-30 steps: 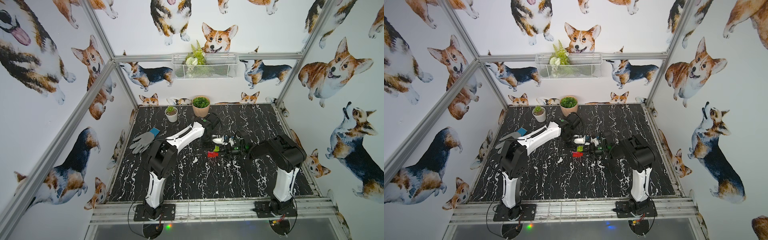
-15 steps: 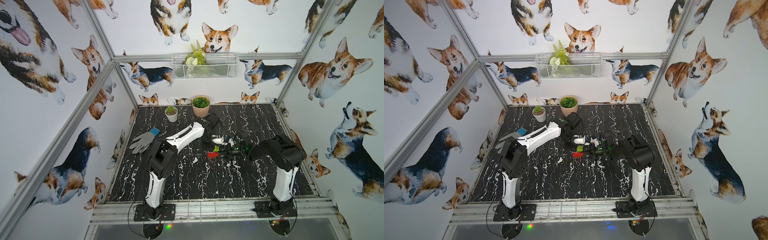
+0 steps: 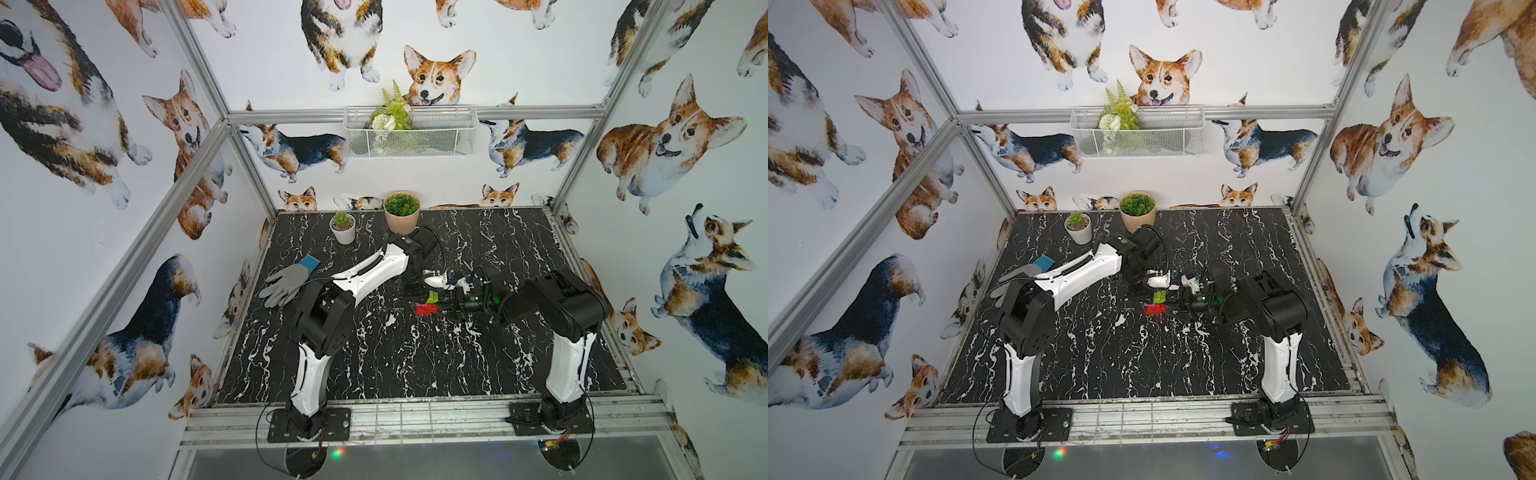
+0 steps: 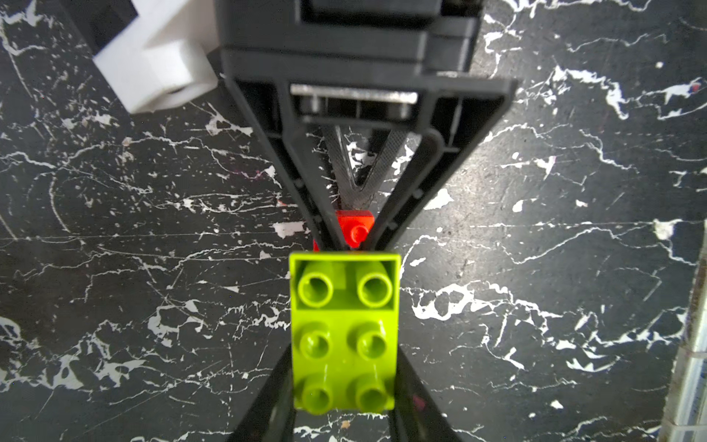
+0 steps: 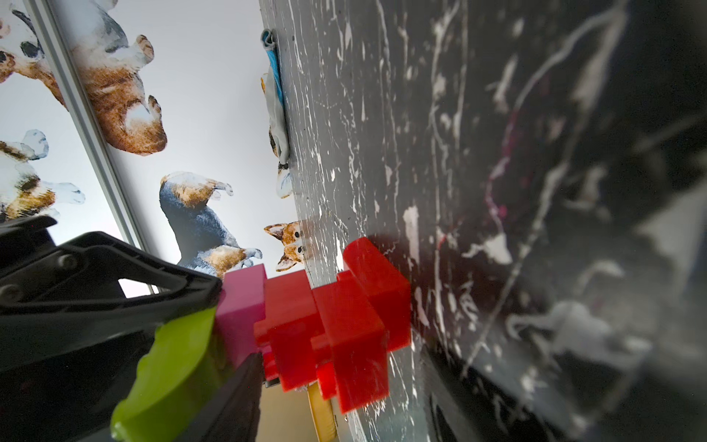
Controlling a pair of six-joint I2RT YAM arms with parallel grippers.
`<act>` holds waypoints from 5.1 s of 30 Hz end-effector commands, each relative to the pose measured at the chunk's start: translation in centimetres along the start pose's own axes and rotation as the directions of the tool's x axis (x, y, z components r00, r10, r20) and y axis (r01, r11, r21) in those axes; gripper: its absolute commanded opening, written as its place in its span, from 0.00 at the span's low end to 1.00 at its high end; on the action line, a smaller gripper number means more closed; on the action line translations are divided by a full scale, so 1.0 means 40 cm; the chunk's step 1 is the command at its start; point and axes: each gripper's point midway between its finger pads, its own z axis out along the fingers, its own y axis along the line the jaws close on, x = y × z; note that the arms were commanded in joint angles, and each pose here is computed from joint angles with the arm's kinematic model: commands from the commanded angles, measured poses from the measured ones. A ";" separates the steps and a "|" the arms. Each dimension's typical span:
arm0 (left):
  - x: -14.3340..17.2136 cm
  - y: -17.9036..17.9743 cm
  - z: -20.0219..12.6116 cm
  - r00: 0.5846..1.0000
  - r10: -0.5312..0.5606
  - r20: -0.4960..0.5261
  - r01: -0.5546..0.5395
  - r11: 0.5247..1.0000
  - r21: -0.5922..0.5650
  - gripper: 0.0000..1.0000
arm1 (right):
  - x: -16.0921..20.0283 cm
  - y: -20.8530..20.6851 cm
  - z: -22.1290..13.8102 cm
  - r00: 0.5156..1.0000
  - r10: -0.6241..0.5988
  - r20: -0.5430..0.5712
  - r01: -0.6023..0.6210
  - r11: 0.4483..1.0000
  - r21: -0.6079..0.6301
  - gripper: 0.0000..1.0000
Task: Assemble the letter s with lego
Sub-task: Assemble the lego brick with the lego brick, then adjust the lego brick at the center of the board.
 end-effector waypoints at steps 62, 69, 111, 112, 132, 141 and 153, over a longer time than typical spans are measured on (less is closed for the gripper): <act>0.213 -0.062 -0.288 0.831 -0.428 0.354 0.463 0.886 -0.017 0.77 | 0.013 0.066 -0.012 0.122 -0.982 -0.143 0.979 0.095 0.182 0.66; 0.220 -0.065 -0.277 0.832 -0.436 0.343 0.467 0.884 -0.007 0.77 | 0.017 0.051 0.015 0.115 -0.980 -0.161 0.982 0.088 0.167 0.60; 0.203 -0.058 -0.268 0.813 -0.459 0.359 0.479 0.877 0.037 0.78 | 0.007 0.111 0.052 0.224 -0.972 -0.074 0.964 0.210 0.165 0.26; 0.204 -0.058 -0.270 0.812 -0.462 0.358 0.482 0.875 0.035 0.78 | 0.011 0.117 0.050 0.260 -0.963 -0.068 0.957 0.247 0.155 0.26; 0.239 -0.061 -0.292 0.773 -0.504 0.385 0.533 0.845 0.037 0.78 | 0.109 0.127 0.093 0.827 -0.461 -0.322 0.472 0.880 -0.048 0.34; 0.254 -0.072 -0.285 0.768 -0.517 0.378 0.544 0.838 0.042 0.78 | 0.102 0.080 0.114 0.867 -0.336 -0.367 0.359 0.933 -0.006 0.37; 0.259 -0.076 -0.279 0.766 -0.527 0.368 0.548 0.835 0.055 0.78 | 0.077 0.036 0.124 0.905 -0.218 -0.365 0.241 0.970 0.017 0.38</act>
